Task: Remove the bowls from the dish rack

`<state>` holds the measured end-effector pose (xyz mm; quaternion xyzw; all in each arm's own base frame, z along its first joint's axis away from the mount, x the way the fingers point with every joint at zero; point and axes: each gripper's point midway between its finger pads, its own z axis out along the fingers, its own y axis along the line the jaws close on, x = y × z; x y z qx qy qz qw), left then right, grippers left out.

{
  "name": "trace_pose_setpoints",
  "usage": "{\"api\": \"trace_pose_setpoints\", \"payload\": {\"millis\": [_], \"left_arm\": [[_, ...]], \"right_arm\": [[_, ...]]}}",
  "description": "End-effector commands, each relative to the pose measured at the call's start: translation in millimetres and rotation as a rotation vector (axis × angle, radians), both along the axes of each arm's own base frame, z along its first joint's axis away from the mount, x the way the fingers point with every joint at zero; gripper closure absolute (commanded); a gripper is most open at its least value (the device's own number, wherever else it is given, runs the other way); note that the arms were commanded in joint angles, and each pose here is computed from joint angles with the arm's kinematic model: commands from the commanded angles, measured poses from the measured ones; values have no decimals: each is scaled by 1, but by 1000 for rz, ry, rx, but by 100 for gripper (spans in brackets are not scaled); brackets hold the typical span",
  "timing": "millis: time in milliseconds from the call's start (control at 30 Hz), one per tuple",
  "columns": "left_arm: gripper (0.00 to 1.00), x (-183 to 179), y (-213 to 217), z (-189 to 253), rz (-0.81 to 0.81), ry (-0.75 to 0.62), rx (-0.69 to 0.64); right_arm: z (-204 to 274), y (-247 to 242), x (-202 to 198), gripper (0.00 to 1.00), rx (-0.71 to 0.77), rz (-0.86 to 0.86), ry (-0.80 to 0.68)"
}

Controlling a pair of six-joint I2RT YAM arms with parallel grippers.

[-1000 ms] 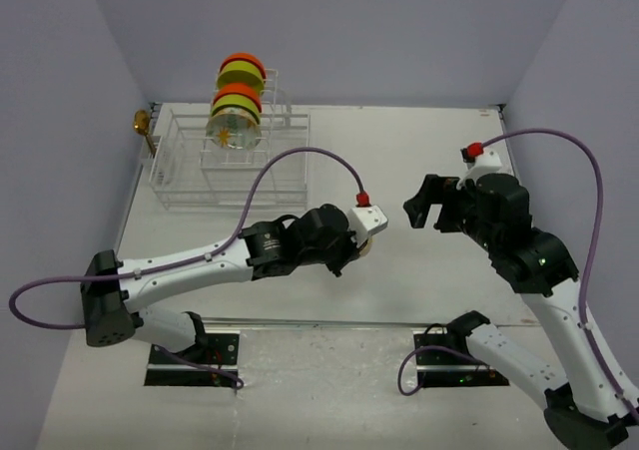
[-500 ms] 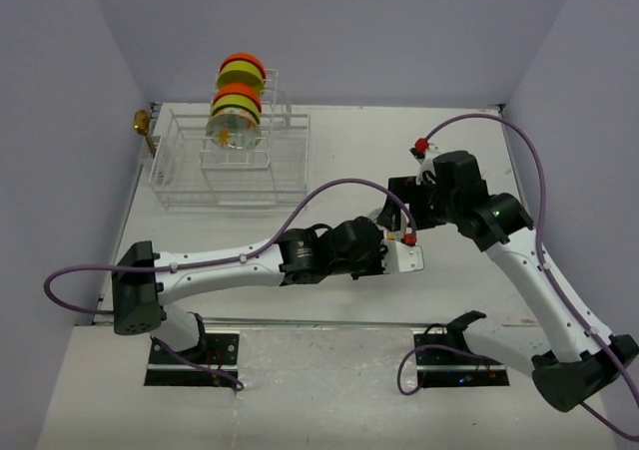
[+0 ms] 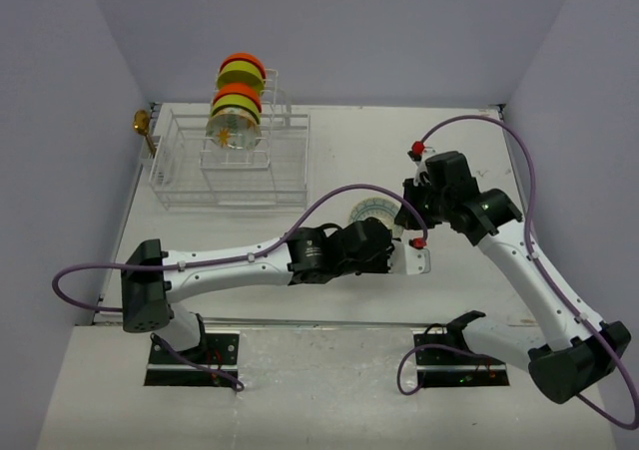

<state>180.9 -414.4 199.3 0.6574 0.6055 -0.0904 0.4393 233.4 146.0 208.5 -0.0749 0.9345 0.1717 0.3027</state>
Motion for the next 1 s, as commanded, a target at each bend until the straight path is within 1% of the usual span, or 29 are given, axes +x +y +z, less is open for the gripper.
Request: {"api": "trace_pose_setpoints", "payload": {"millis": [0,100,167,200,233,267,300,333,367,467,500,533,567,600,633,667,700,733,767,800,833,867,900,933,967], "left_arm": [[100,13,-7,33,27,-78,-66],[100,16,-6,34,62,-75,-77],[100,21,-3,34,111,-78,-89],[92,21,-2,33,120,-79,-91],[82,23,0,30,140,-85,-100],[56,25,3,32,155,-94,-113],[46,27,4,33,168,-99,-121],[16,28,7,32,187,-102,-125],[0,29,9,31,201,-103,-126],[0,30,20,37,271,-94,-142],[0,29,23,41,294,-93,-156],[0,29,29,45,343,-88,-181],[0,29,35,59,373,-88,-225],[0,30,40,66,411,-86,-257],[0,35,53,84,502,-88,-325],[0,38,61,91,558,-95,-356],[0,46,78,98,654,-129,-371],[0,47,88,110,727,-113,-436],[0,50,98,116,795,-116,-468],[0,54,115,115,859,-127,-453],[0,57,127,131,953,-106,-542],[0,58,137,135,997,-92,-561],[0,56,153,130,1041,-85,-523],[0,54,163,147,1110,-43,-638],[0,53,171,152,1130,-31,-664]], "right_arm": [[-2,-2,-1,100,-18,4,-5],[-5,-3,4,100,-17,-12,-14],[-5,3,8,100,12,-5,-28],[-2,6,16,100,43,-12,-50],[-5,12,15,100,84,2,-32],[-6,13,19,100,108,-4,-35],[-6,11,28,100,138,-31,-54],[-5,13,32,100,184,-41,-46],[-6,10,38,100,206,-67,-47],[-15,-12,72,100,247,-221,-69],[-13,-20,88,100,272,-280,-96],[-15,-23,99,100,281,-310,-97],[-33,-27,113,100,268,-349,-57],[-25,-29,133,100,292,-385,-81],[-30,-30,145,100,288,-410,-65],[-58,-35,162,100,257,-457,1],[-47,-33,183,100,282,-481,-18],[-52,-33,195,100,285,-497,-7],[-56,-34,208,100,287,-515,2],[-63,-34,230,100,283,-541,6],[-66,-33,239,100,285,-551,8],[-69,-33,248,100,285,-563,9],[-76,-33,263,100,282,-583,10],[-80,-32,271,100,281,-587,11],[-71,-31,284,100,291,-588,-12]]}}
